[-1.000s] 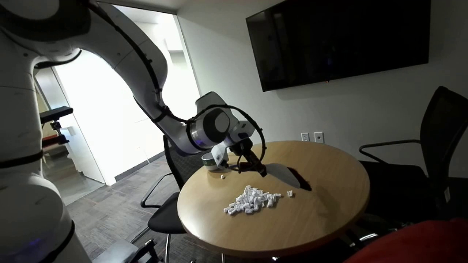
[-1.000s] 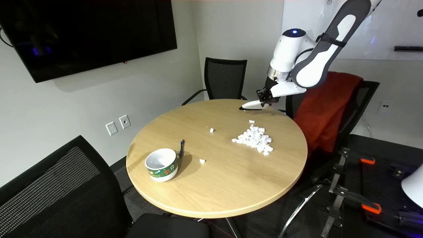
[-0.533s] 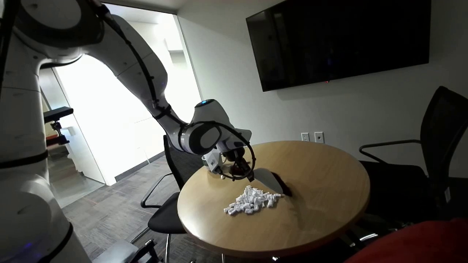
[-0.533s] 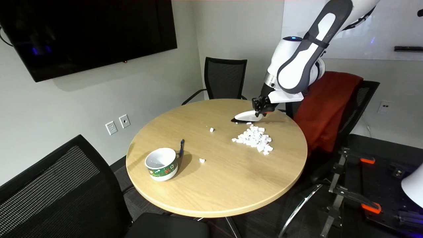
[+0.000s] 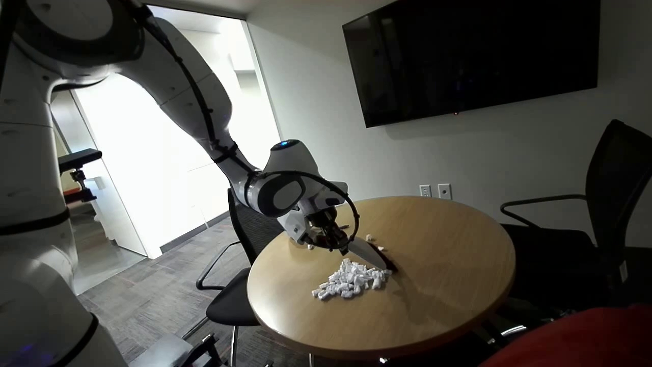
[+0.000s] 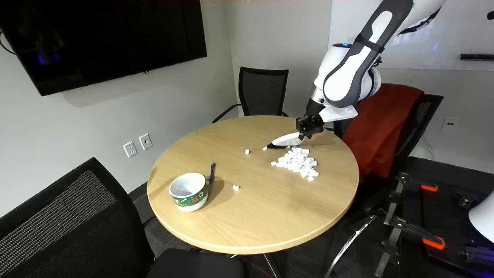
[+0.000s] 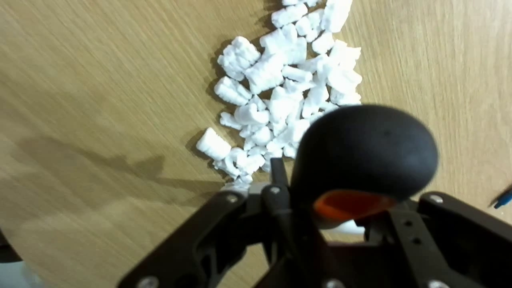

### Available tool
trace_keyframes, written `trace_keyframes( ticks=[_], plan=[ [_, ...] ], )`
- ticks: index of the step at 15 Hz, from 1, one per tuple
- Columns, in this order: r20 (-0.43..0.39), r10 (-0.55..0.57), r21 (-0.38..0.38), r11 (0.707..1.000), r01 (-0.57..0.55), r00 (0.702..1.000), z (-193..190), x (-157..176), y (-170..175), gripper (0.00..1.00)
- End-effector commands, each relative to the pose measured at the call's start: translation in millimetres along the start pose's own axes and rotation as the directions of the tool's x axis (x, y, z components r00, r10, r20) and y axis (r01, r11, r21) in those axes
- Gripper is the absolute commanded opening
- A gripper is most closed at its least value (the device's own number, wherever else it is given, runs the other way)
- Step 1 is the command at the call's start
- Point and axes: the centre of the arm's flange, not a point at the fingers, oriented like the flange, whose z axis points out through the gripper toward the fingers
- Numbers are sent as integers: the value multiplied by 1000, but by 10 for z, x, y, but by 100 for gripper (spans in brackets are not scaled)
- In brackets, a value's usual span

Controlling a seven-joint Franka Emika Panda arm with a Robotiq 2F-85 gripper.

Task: Use the brush and sweep the white objects on the table

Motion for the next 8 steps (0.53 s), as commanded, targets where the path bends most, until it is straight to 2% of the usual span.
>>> trace_keyframes(
  ticks=[1,5,8],
  plan=[
    [-47,-37,5,999,37,998,-382,-65,68,14],
    [-158,-11,-17,1000,8,987,-626,46,113,14],
    [-261,42,-70,996,-62,964,-614,411,283,14]
  ],
)
